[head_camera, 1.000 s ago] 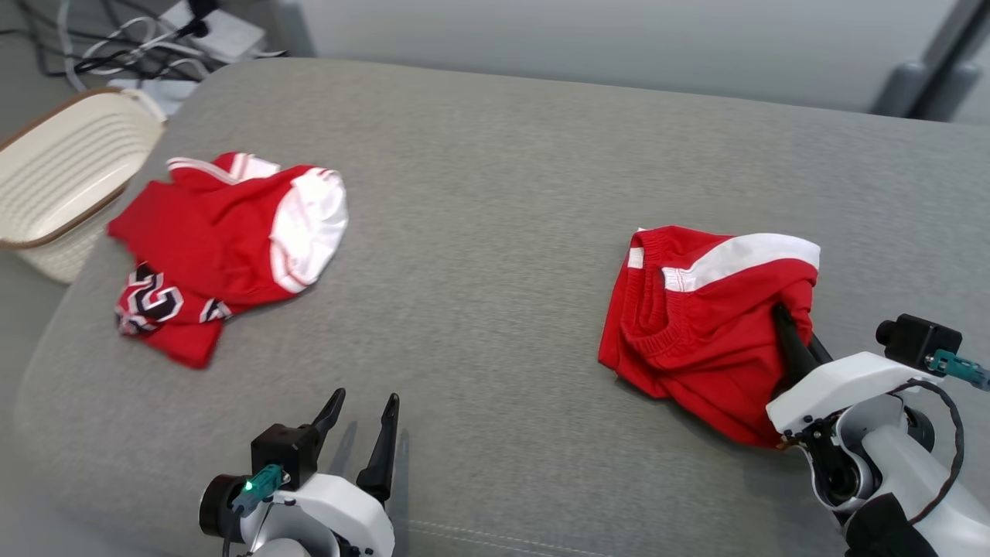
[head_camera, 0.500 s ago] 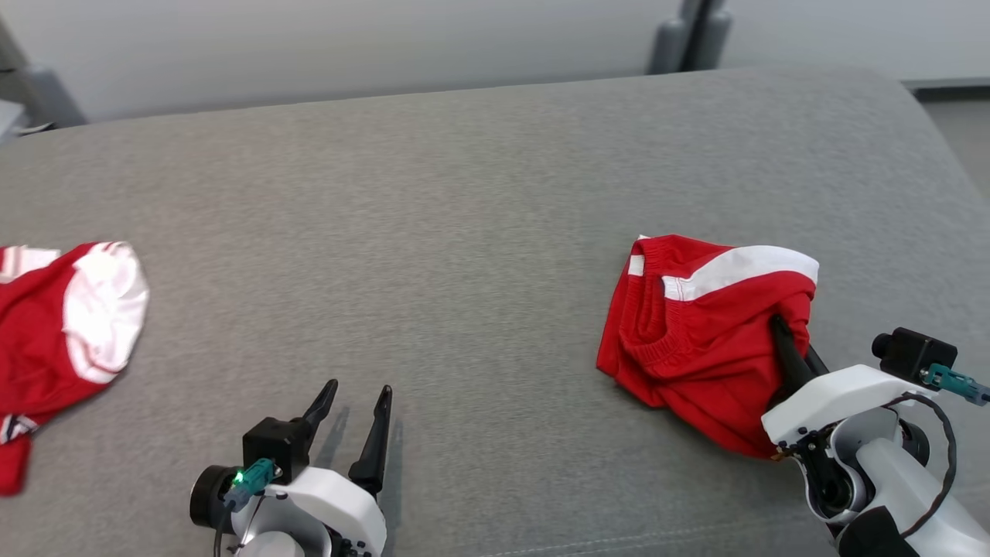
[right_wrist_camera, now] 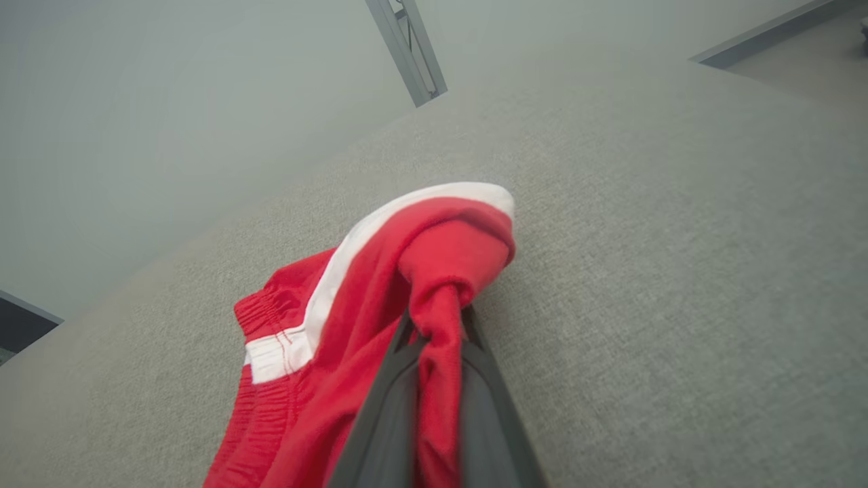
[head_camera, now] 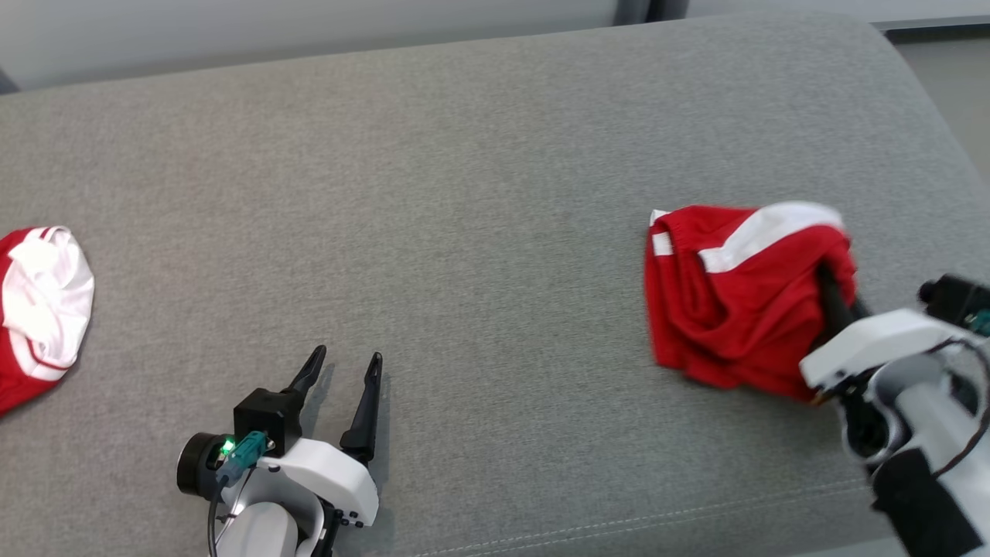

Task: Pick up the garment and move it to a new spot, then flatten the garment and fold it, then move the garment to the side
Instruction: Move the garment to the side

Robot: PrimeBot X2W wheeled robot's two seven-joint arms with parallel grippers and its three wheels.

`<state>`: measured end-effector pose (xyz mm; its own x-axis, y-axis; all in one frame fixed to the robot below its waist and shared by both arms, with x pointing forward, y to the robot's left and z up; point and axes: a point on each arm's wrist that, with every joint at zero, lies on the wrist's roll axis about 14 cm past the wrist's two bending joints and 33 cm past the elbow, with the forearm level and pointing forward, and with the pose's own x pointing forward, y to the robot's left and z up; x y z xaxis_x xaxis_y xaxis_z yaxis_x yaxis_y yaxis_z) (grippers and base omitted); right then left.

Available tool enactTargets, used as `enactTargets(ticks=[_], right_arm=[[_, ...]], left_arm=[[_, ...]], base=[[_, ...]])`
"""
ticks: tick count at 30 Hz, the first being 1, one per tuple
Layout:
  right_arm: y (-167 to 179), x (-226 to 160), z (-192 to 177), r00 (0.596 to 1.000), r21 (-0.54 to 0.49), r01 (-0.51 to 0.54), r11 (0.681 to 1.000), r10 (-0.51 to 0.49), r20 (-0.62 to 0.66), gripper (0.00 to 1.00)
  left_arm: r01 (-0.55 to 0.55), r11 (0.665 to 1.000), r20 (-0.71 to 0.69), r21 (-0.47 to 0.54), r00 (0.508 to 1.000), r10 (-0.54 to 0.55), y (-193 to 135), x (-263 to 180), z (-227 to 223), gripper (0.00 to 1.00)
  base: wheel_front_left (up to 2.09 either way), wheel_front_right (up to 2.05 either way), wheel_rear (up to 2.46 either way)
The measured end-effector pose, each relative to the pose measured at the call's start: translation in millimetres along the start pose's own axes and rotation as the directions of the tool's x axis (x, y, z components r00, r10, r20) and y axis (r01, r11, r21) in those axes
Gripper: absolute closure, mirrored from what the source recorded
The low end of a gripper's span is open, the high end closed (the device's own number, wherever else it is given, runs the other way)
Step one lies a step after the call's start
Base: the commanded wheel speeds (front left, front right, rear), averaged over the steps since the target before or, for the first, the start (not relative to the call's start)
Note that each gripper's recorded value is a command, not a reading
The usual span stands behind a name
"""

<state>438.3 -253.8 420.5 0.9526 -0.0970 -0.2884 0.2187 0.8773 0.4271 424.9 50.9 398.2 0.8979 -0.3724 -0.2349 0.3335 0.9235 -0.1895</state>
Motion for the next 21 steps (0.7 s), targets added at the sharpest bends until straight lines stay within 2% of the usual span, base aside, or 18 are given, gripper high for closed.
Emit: enactTargets(ticks=[7, 13, 19, 20, 21], right_arm=[[-22, 38, 48, 0.997, -0.122, 0.064, 0.991, -0.057, 0.055, 1.00], [-46, 59, 66, 0.989, -0.176, 0.145, 0.974, -0.136, 0.063, 1.00], [-51, 73, 80, 0.985, -0.214, 0.166, 0.963, -0.151, 0.085, 1.00], [-53, 74, 85, 0.983, -0.225, 0.173, 0.959, -0.155, 0.093, 0.53], [-57, 74, 89, 0.981, -0.233, 0.184, 0.955, -0.164, 0.103, 0.00]], left_arm=[[-0.063, 0.998, -0.009, 0.006, 0.998, 0.063, 24, -8, -5, 0.00], [-0.122, 0.993, -0.014, 0.004, 0.992, 0.122, 47, -17, -7, 0.00], [-0.159, 0.987, -0.030, 0.007, 0.987, 0.159, 60, -23, -14, 0.00], [-0.163, 0.987, -0.032, 0.007, 0.986, 0.163, 61, -24, -14, 0.00], [-0.167, 0.986, -0.032, 0.008, 0.985, 0.167, 62, -25, -14, 0.00]], base=[[0.00, 0.00, 0.00], [0.00, 0.00, 0.00], [0.00, 0.00, 0.00], [0.00, 0.00, 0.00], [0.00, 0.00, 0.00]])
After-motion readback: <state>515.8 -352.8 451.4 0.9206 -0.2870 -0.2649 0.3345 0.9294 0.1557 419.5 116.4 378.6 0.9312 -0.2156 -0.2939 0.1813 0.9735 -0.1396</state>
